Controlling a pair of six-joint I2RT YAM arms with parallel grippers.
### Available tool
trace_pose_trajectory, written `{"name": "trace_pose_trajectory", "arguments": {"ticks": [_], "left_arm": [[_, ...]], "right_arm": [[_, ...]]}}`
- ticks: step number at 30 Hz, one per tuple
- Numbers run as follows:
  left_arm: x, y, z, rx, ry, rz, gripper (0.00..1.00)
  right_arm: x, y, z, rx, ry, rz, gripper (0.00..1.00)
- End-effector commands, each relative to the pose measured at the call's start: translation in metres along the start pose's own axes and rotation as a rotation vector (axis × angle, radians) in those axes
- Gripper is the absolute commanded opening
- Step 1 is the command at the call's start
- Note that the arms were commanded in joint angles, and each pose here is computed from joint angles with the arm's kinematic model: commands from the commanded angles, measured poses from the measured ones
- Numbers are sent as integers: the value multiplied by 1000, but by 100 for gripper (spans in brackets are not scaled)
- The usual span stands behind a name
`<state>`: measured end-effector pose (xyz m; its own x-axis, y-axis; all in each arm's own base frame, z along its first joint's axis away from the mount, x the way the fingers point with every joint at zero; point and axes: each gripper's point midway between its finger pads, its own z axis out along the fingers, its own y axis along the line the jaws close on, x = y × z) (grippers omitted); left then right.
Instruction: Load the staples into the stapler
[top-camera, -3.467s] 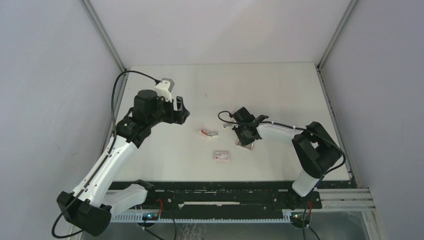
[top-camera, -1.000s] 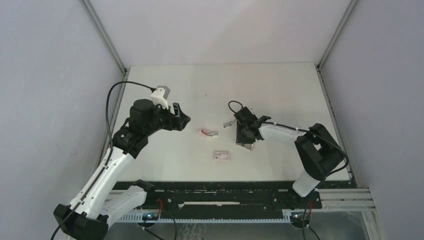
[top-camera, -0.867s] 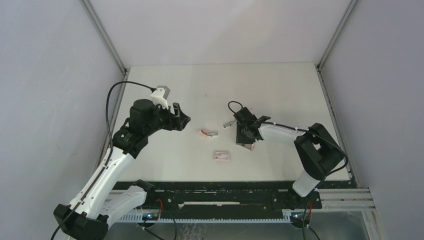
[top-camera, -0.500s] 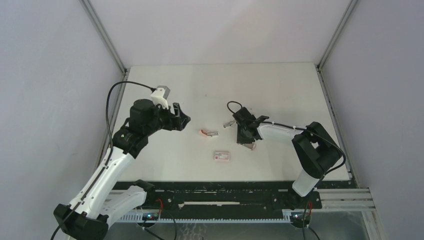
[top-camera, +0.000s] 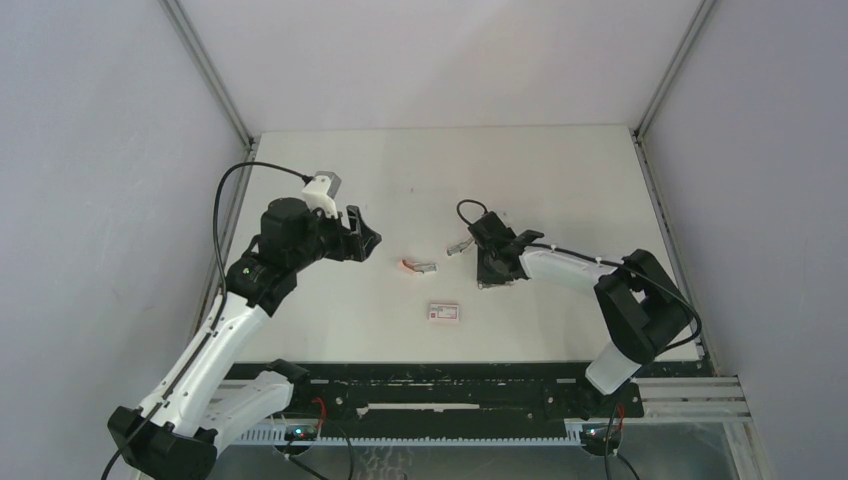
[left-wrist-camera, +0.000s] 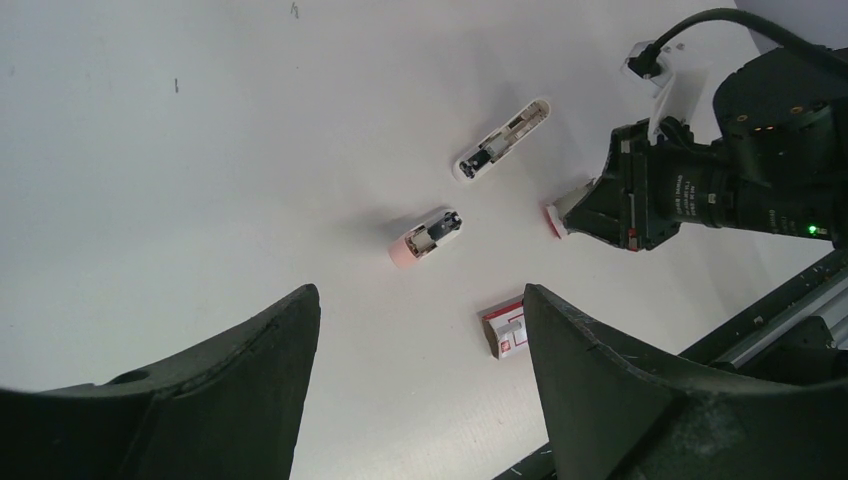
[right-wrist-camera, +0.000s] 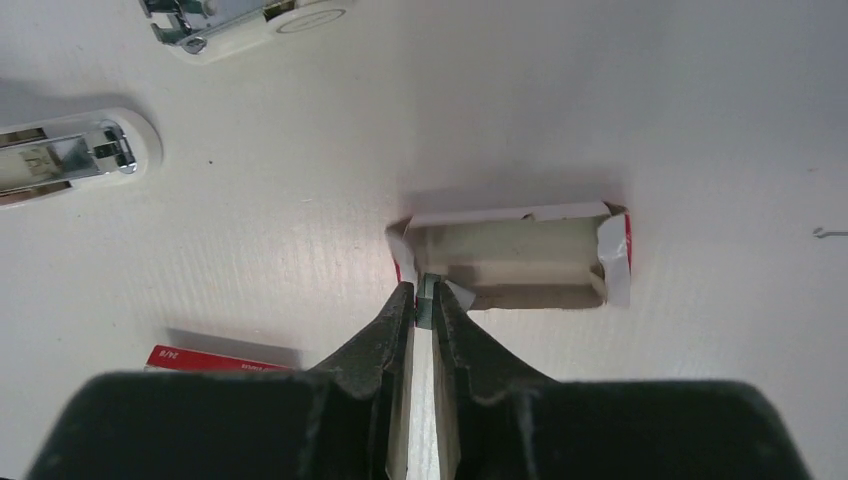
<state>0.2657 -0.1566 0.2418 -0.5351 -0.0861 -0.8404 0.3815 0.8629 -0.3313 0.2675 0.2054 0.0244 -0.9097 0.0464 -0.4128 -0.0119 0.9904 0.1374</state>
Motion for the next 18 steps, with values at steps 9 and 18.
{"name": "trace_pose_trajectory", "arguments": {"ticks": [9,18], "left_arm": [[-1,1,1,2,-11,11,78],[1,2,3,2,-1,8,78]], "right_arm": [[-26,11,-24,-127,-78,-19,5],[3,70,-29,-433,-31,-150,5]]}}
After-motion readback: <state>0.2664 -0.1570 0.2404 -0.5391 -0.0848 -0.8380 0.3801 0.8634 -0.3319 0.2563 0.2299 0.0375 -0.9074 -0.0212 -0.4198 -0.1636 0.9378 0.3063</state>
